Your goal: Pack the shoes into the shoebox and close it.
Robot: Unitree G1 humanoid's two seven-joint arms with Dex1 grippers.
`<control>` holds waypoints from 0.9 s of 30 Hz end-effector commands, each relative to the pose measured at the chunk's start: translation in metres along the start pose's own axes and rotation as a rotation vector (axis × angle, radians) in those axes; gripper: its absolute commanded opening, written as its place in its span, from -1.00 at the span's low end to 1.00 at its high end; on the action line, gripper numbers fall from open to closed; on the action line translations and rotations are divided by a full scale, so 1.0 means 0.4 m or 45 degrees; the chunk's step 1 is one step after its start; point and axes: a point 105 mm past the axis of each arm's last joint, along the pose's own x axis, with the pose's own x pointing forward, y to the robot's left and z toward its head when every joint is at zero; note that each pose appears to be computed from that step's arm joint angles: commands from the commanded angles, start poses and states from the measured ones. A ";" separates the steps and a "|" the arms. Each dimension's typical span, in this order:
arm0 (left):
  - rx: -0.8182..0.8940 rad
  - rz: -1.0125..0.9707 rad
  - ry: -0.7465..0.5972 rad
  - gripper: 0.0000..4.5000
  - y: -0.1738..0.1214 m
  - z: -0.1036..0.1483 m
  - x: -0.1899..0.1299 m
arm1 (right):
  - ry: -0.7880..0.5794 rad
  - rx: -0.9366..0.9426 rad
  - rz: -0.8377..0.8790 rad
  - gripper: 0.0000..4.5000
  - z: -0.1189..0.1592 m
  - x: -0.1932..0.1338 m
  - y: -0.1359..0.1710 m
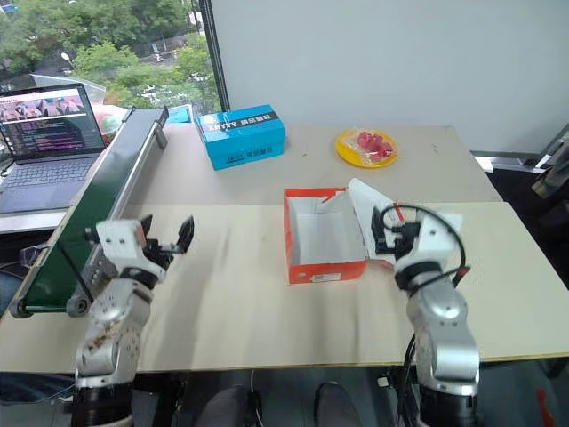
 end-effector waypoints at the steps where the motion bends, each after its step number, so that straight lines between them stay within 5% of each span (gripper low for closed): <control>1: 0.118 -0.125 -0.024 1.00 -0.015 0.059 0.041 | 0.070 0.000 0.207 0.98 0.014 0.045 0.054; 10: 0.238 -0.212 0.115 1.00 -0.020 0.048 0.086 | 0.142 -0.092 0.817 0.98 0.006 0.098 0.212; 16: 0.189 -0.119 0.134 1.00 -0.020 0.047 0.072 | 0.091 -0.073 0.862 0.98 0.014 0.172 0.246; 27: 0.066 0.210 0.114 1.00 0.089 0.068 0.030 | 0.088 -0.029 0.877 0.98 -0.008 0.207 0.264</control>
